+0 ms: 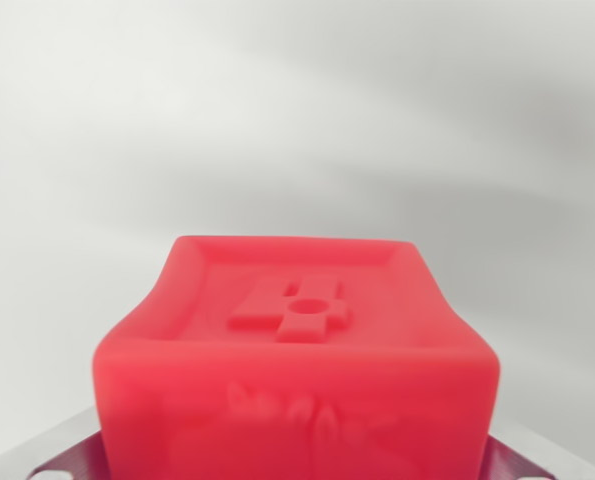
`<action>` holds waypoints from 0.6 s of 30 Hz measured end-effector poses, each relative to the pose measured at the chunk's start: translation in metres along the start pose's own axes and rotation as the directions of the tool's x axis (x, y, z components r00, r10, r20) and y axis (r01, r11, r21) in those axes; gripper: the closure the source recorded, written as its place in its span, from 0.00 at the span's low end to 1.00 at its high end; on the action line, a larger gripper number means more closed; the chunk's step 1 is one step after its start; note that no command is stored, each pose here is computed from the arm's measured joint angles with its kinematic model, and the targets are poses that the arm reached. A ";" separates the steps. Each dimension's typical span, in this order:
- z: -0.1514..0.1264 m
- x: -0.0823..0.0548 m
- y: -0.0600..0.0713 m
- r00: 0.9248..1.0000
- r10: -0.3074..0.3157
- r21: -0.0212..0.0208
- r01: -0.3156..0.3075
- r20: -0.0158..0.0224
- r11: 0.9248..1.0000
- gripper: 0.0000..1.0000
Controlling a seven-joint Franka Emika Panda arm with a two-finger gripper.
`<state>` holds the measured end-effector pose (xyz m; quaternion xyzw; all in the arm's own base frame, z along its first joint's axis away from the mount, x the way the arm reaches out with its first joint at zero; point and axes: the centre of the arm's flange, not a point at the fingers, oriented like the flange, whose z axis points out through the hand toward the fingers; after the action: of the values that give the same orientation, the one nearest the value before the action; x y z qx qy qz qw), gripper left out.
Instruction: Destack cube
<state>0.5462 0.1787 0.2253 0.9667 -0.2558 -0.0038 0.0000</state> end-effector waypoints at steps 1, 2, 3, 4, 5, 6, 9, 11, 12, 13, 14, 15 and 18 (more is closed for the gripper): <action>0.001 0.000 0.000 1.000 0.000 0.000 0.000 0.000 1.000 1.00; 0.004 0.000 0.000 1.000 0.000 0.000 0.000 0.000 1.000 1.00; 0.007 0.000 0.000 1.000 0.000 0.001 0.000 -0.001 1.000 1.00; 0.010 0.000 0.000 1.000 0.000 0.001 0.000 -0.001 1.000 1.00; 0.012 0.000 0.000 1.000 0.000 0.002 0.000 -0.001 1.000 1.00; 0.015 0.000 0.000 1.000 0.000 0.002 0.000 -0.001 1.000 1.00; 0.023 0.000 0.000 1.000 0.000 0.002 0.000 -0.001 1.000 1.00; 0.030 0.000 0.000 1.000 0.000 0.001 0.000 -0.001 1.000 1.00; 0.033 0.000 0.000 1.000 0.000 0.000 0.000 0.000 1.000 1.00; 0.035 0.000 0.000 1.000 0.000 0.000 0.000 0.000 1.000 1.00; 0.038 0.000 0.000 1.000 0.000 0.000 0.000 0.000 1.000 1.00; 0.040 0.000 0.000 1.000 0.000 0.001 0.000 0.000 1.000 1.00; 0.048 0.000 0.000 1.000 0.000 0.001 0.000 -0.001 1.000 1.00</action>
<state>0.5456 0.1786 0.1771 0.9667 -0.2559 -0.0034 -0.0003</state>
